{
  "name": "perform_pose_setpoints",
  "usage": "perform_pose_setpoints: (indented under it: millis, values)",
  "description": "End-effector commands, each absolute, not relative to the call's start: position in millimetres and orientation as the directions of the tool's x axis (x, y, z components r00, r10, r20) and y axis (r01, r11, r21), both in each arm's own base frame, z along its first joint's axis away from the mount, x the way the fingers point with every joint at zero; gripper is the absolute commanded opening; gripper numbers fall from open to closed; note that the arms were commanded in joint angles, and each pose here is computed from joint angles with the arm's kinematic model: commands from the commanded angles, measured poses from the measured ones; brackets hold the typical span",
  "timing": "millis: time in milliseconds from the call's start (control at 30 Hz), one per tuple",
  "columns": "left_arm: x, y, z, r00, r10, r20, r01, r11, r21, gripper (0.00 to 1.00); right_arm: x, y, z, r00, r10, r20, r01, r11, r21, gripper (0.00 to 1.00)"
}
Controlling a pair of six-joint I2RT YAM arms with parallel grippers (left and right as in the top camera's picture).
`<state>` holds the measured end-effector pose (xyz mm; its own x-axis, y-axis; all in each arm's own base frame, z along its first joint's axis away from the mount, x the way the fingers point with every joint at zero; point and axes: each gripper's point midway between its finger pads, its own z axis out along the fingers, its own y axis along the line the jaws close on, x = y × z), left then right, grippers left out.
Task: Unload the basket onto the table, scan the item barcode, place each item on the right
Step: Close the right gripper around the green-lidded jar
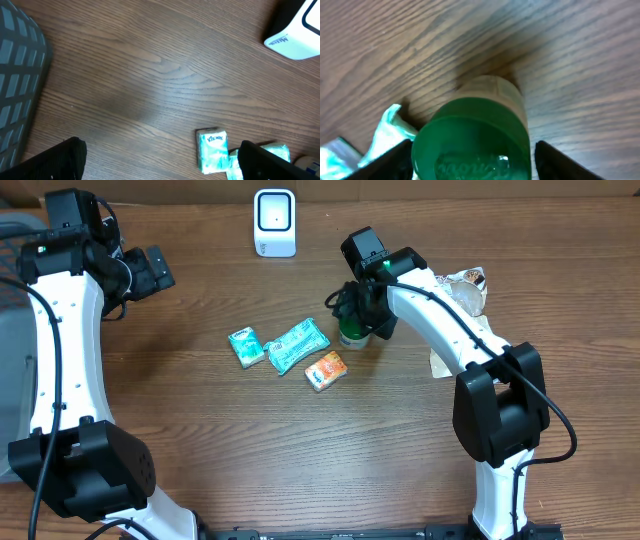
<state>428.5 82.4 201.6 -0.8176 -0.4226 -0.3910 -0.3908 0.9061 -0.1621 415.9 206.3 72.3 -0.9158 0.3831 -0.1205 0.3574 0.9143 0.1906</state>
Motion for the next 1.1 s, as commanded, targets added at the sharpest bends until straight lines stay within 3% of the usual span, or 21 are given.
perform_pose_setpoints:
  millis: [0, 200, 367, 600, 733, 900, 1067]
  values:
    - [427.2, 83.3, 203.8, -0.806, -0.444, -0.392, -0.409, 0.896, -0.174, 1.0, 418.7, 202.1, 72.7, -0.943, 0.296, -0.154, 0.271, 0.948, 0.167, 0.67]
    - [427.2, 83.3, 203.8, -0.806, -0.444, -0.392, -0.409, 0.896, -0.174, 1.0, 428.6, 207.1, 77.0, -0.971, 0.004, -0.237, -0.028, 0.991, 0.132, 0.62]
    - [427.2, 83.3, 203.8, -0.806, -0.444, -0.392, -0.409, 0.896, -0.174, 1.0, 434.9, 210.0, 79.1, -0.915, -0.278, -0.293, -0.309, 0.949, 0.062, 0.54]
    - [427.2, 83.3, 203.8, -0.806, -0.444, -0.392, -0.409, 0.896, -0.174, 1.0, 439.1, 211.9, 80.6, -0.67, -0.676, -0.307, -0.689, 0.72, -0.084, 0.58]
    - [427.2, 83.3, 203.8, -0.806, -0.444, -0.392, -0.409, 0.896, -0.174, 1.0, 438.7, 211.8, 80.5, -0.433, -0.861, -0.266, -0.858, 0.484, -0.171, 0.65]
    - [427.3, 83.3, 203.9, -0.806, -0.444, -0.392, -0.409, 0.896, -0.174, 0.99, 438.9, 211.8, 80.6, -0.211, -0.953, -0.217, -0.937, 0.26, -0.232, 0.7]
    - [427.2, 83.3, 203.8, -0.806, -0.444, -0.392, -0.409, 0.896, -0.174, 0.99, 443.5, 213.8, 82.3, -0.169, -0.961, -0.22, -0.94, 0.224, -0.257, 0.74]
